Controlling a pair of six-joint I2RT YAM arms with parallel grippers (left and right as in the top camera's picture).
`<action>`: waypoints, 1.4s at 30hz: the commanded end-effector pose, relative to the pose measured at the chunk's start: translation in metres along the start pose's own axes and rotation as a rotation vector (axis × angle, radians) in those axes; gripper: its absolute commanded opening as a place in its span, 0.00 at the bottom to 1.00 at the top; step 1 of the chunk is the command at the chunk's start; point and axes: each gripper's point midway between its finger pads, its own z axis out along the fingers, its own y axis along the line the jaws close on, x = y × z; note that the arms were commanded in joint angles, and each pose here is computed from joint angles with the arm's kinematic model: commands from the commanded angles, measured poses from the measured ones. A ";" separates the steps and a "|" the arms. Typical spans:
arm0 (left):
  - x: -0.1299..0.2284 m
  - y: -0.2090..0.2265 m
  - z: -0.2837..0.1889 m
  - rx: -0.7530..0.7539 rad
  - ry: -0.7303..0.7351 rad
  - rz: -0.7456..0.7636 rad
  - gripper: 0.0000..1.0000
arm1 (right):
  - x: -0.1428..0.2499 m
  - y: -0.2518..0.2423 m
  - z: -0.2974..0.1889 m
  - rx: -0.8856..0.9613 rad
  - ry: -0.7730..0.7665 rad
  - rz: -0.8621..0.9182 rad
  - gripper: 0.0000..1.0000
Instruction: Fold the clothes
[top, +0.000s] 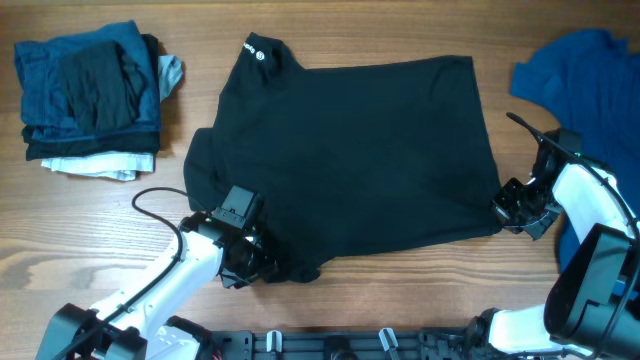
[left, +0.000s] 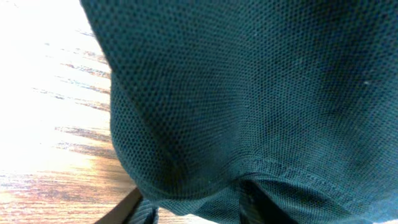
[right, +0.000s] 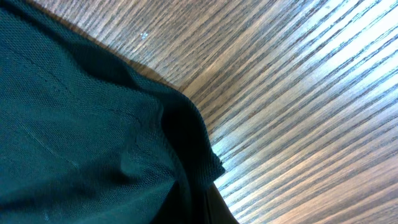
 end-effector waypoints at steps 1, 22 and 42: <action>0.000 0.004 0.003 -0.016 0.001 -0.013 0.16 | -0.008 -0.002 -0.001 0.017 -0.020 0.002 0.04; -0.042 -0.003 -0.112 -0.197 -0.264 0.063 0.04 | -0.017 0.005 -0.050 0.012 0.004 0.004 0.04; -0.095 0.000 -0.156 -0.074 -0.381 -0.025 0.04 | -0.036 0.041 -0.093 -0.068 -0.079 -0.083 0.04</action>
